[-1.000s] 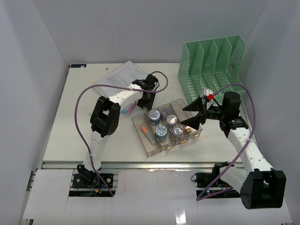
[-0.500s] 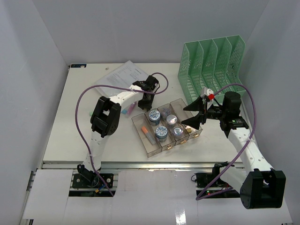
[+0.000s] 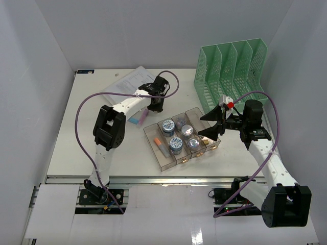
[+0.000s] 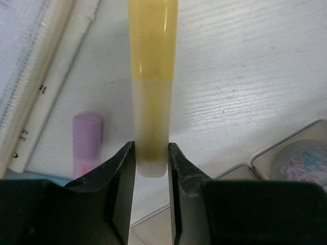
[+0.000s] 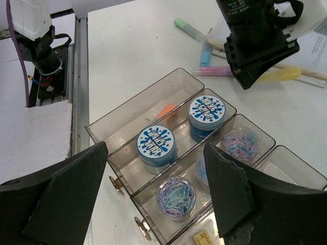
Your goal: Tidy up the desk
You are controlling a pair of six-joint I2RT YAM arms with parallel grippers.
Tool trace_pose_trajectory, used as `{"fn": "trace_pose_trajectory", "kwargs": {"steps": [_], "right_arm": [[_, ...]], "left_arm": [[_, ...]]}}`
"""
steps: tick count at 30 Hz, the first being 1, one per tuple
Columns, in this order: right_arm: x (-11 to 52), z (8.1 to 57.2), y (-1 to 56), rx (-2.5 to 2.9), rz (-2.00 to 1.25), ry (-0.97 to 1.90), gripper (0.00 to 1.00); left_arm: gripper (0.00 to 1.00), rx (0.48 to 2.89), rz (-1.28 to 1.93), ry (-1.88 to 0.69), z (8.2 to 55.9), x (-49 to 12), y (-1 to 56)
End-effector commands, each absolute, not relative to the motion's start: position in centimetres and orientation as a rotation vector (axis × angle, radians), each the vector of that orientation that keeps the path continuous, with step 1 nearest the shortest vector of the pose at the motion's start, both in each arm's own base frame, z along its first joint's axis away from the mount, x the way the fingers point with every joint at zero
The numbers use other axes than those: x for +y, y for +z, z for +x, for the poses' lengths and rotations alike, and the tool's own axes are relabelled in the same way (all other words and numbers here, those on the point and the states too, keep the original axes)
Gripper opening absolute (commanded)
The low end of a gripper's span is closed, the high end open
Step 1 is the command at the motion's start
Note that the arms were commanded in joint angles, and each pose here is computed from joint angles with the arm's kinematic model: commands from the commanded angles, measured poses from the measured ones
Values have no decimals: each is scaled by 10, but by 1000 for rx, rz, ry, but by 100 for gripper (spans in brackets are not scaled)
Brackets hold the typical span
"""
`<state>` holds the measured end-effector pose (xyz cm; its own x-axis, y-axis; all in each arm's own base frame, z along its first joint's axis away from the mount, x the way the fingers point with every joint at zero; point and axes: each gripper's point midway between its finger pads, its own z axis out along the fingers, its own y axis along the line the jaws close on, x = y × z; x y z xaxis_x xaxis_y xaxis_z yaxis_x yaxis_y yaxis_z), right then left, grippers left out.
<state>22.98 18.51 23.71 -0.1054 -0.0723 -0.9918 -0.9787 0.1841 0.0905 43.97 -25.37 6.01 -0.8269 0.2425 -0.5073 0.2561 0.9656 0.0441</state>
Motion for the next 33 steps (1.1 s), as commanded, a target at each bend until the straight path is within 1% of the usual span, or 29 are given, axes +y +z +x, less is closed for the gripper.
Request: {"fn": "trace_pose_trajectory", "kwargs": {"steps": [1,7,9,13,19,23,26,29,33], "right_arm": [[184,232,237,1398,-1093,1098,82],[184,232,237,1399,-1092,1095,82],[184,232,237,1399,-1092,1095,82],[184,231,238,1397,-1092,1093,82],[183,231,239,1393,-1093,1090,82],[183,231,240,1390,-1092,1085,82],[182,231,241,1387,-1092,1082,82],[182,231,241,1389,-1090,1080,83],[182,232,241,1392,-1087,1078,83]], "left_arm": [[5,2418,268,-108,452,-250,138],[5,2348,205,-192,442,-246,181],[5,2321,165,-273,433,-248,200],[5,2330,91,-432,397,-248,203],[2,2334,-84,-736,328,-246,207],[2,2352,-198,-896,289,-244,194],[2,2393,-280,-959,265,-240,171],[1,2420,-330,-1024,254,-243,160],[1,2453,-337,-1035,247,-249,145]]}}
